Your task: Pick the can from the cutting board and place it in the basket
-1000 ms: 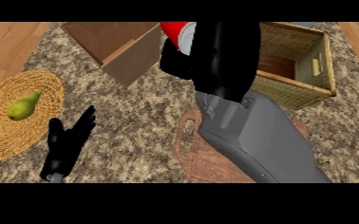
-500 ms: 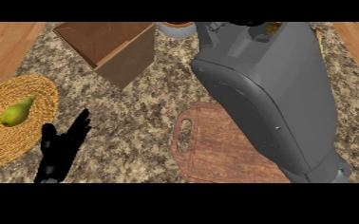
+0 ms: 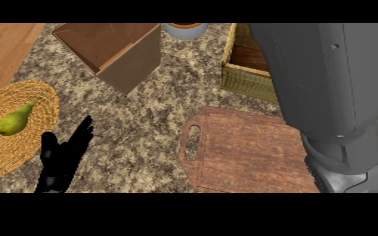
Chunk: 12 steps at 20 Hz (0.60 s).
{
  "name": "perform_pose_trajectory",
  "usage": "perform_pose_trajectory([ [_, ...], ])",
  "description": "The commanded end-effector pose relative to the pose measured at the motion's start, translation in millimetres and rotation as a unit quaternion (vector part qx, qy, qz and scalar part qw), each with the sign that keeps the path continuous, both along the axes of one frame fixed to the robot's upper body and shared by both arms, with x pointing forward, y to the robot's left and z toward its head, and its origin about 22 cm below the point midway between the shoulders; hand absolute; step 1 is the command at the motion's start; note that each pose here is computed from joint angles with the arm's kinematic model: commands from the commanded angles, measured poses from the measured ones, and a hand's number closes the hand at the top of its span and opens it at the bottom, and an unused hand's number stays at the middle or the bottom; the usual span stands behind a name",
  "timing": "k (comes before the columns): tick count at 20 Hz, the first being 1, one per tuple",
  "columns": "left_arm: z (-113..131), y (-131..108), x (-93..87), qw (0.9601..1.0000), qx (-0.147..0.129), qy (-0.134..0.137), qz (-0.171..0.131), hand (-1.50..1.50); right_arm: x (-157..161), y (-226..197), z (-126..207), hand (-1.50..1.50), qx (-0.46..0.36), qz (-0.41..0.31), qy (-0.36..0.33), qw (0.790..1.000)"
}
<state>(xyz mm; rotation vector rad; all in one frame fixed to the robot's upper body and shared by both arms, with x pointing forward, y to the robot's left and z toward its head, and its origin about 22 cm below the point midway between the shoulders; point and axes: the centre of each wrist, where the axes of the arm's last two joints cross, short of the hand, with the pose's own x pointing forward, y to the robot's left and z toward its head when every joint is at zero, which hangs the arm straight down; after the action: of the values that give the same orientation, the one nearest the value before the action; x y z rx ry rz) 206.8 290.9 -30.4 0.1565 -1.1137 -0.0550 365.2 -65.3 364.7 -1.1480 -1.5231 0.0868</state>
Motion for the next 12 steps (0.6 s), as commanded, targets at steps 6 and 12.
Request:
perform_pose_trajectory([
  [6, -16, 3, -12.2, 0.9987, -0.007, 0.050, 0.003, 0.00, 40, -58, -20, 1.50, 0.064, -0.033, 0.040, 0.997],
  [12, -15, -8, 1.7, 0.9989, -0.009, 0.043, 0.014, 0.00, 49, -70, -56, 1.50, 0.153, -0.033, 0.016, 0.988],
])
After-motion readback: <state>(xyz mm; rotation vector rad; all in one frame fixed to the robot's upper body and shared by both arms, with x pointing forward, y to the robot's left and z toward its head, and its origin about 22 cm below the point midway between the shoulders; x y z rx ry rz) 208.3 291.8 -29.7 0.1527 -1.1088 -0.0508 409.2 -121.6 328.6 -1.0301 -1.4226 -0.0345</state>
